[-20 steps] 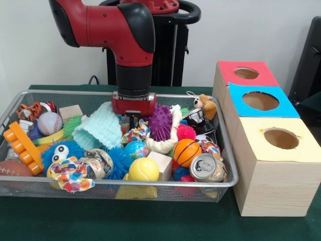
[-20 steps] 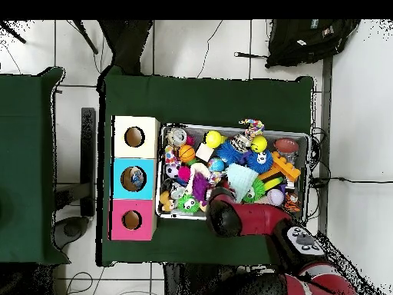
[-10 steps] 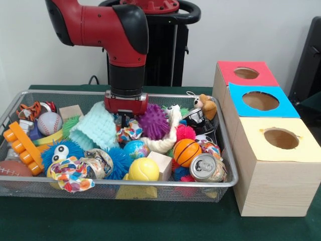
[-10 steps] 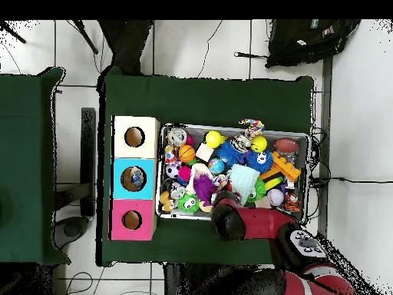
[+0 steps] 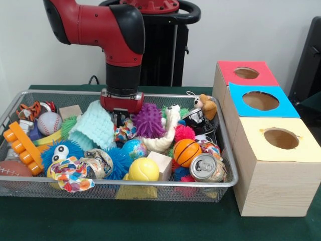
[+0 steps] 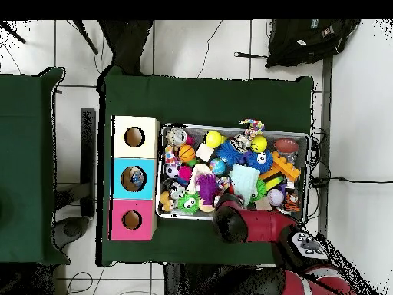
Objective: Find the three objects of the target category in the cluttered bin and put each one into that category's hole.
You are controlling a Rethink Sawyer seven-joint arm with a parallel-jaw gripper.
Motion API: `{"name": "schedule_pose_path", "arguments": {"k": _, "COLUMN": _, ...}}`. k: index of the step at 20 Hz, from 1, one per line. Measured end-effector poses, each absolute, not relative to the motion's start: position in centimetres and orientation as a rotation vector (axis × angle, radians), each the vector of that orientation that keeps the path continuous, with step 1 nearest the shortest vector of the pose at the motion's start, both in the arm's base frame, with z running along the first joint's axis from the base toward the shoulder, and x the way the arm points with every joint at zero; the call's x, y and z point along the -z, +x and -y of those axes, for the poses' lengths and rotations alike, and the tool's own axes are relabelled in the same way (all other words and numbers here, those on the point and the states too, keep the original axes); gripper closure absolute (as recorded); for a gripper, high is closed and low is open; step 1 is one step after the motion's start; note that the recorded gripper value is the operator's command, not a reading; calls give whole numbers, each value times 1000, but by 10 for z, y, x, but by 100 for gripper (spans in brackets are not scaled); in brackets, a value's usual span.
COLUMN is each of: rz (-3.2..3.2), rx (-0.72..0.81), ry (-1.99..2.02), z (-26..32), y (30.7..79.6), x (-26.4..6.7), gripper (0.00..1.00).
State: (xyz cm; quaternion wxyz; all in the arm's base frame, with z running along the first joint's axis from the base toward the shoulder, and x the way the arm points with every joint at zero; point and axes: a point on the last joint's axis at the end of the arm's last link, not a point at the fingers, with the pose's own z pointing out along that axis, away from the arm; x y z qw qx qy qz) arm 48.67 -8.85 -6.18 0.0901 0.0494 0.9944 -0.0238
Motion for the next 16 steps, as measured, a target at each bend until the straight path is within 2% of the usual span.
{"name": "schedule_pose_path", "arguments": {"k": 16, "rz": -2963, "rx": 91, "ry": 105, "z": 99, "y": 477, "x": 62, "gripper": 100}}
